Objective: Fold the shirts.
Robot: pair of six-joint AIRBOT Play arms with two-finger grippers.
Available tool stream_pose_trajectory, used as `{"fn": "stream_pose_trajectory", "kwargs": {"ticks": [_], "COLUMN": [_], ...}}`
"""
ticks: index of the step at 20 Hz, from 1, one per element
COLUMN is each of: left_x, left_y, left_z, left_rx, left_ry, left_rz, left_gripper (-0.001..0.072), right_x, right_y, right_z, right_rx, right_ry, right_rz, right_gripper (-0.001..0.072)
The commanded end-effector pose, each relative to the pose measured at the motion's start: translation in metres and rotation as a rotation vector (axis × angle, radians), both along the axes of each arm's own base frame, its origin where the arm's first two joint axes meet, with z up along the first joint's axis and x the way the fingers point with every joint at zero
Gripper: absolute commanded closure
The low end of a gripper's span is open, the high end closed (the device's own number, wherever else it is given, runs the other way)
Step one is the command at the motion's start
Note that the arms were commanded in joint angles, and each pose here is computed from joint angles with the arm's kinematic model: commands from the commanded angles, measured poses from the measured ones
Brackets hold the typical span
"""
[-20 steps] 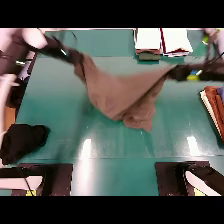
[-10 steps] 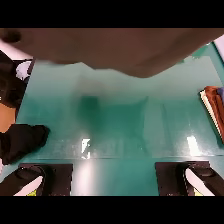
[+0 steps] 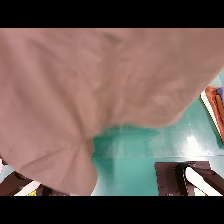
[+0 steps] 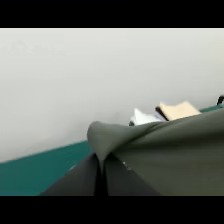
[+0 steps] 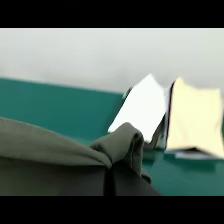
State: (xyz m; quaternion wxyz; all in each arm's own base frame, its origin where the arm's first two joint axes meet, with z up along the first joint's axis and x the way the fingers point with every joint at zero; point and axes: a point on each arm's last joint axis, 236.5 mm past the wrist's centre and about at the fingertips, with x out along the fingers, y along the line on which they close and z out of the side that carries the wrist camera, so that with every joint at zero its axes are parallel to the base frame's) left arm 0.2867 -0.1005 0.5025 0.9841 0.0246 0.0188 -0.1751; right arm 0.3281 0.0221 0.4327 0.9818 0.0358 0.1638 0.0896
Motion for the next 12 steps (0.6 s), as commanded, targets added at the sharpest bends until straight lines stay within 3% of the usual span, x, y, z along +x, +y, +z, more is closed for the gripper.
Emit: {"fn": "stream_pose_trajectory", "kwargs": {"ticks": [1,5,12], "left_x": [0.072,0.143,0.213], "left_y": [-0.020,-0.039,-0.052], "left_z": [-0.129,-0.321,-0.482], "left_rx": [0.129,0.264,0.326], "left_ry": [0.388,0.818,0.969], "left_rz": [0.004,0.003,0.033], "left_gripper": [0.0681,0.0681,0.0681], "right_x": [0.058,0.125,0.185], "right_y": [0.024,0.040,0.044], "right_z": [-0.099,-0.247,-0.376], "right_rx": [0.037,0.064,0.052], "right_ry": [0.276,0.590,0.738], "right_rz": [0.098,0.128,0.091], "right_gripper": [0.0695,0.0695,0.0693]}}
